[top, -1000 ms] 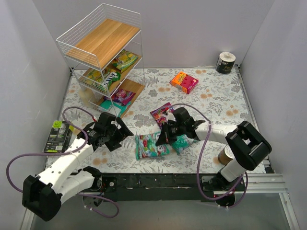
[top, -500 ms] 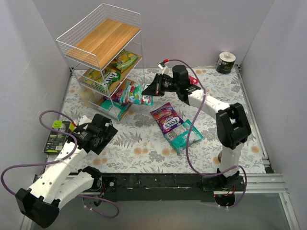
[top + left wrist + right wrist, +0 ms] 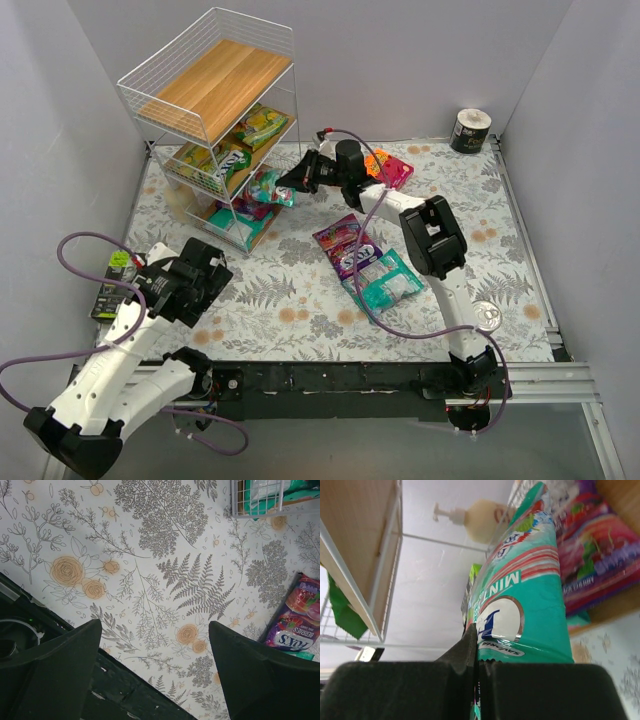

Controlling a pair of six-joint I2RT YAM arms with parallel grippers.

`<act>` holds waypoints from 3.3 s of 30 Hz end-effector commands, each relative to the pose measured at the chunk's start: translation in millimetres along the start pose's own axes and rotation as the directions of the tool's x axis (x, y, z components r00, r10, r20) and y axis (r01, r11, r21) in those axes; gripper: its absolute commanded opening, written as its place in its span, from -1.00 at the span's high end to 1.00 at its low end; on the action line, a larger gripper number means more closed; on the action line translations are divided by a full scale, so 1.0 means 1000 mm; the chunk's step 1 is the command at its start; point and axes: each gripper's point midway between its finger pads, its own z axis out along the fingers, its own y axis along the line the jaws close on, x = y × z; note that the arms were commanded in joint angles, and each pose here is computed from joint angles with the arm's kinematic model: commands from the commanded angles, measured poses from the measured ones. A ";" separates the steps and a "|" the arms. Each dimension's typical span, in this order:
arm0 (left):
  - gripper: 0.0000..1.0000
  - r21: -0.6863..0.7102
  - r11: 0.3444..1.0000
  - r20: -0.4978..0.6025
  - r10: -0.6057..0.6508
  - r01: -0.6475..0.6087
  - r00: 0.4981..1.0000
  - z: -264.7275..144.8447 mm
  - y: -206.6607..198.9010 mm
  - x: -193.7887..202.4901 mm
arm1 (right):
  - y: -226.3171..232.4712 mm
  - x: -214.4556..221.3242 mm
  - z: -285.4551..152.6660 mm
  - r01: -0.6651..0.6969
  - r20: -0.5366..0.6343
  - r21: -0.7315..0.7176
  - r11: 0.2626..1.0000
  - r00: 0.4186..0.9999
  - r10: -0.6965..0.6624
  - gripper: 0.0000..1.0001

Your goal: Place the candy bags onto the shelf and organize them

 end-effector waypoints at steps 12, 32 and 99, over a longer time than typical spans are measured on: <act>-0.75 -0.019 0.999 0.006 0.038 -0.038 0.999 -0.004 0.003 -0.004 | -0.011 -0.075 0.043 0.083 0.225 -0.111 0.990 0.973 -0.057 0.97; -0.75 -0.024 0.997 0.026 0.071 -0.071 0.997 -0.006 0.002 -0.010 | -0.078 -0.084 0.062 0.026 0.331 0.041 0.999 0.943 -0.038 0.77; -0.82 0.027 0.999 0.089 0.035 -0.037 0.995 -0.023 0.002 -0.027 | -0.019 -0.063 0.016 0.066 0.328 0.188 0.980 0.936 -0.127 -0.42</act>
